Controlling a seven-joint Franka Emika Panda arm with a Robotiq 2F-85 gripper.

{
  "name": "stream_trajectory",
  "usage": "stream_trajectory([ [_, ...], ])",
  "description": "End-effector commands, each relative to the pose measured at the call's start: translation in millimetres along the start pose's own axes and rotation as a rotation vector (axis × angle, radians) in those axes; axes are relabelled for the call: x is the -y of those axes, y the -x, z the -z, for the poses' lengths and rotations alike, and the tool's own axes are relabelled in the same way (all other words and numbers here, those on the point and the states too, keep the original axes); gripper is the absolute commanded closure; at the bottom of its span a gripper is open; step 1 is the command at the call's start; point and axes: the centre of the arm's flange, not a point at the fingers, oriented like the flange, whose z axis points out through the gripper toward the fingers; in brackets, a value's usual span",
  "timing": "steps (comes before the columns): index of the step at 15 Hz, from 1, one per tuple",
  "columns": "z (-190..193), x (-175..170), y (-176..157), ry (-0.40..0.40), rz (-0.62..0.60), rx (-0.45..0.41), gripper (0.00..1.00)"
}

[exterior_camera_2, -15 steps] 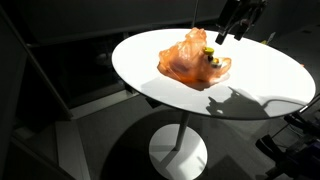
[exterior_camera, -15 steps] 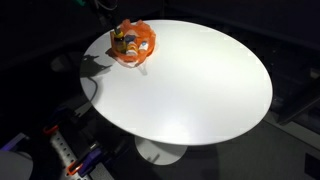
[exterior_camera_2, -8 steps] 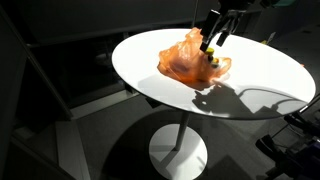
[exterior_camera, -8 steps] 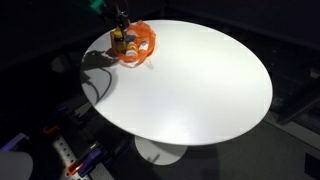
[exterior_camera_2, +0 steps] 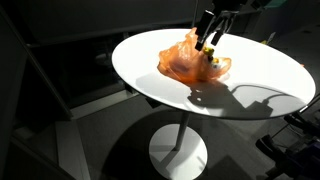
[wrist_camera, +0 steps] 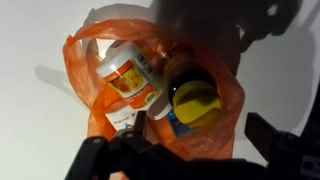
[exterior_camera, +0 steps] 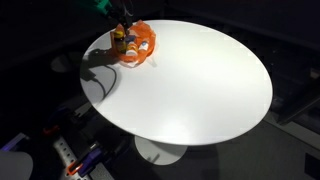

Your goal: Put the yellow bottle on the table

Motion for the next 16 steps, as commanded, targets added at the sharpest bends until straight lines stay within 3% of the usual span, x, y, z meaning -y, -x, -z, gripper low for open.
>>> stream_trajectory([
  [1, 23, -4, -5, -0.010, 0.004, -0.052, 0.00],
  [10, 59, -36, 4, 0.182, -0.072, -0.007, 0.00],
  [16, 52, -46, 12, 0.267, -0.101, 0.044, 0.00],
])
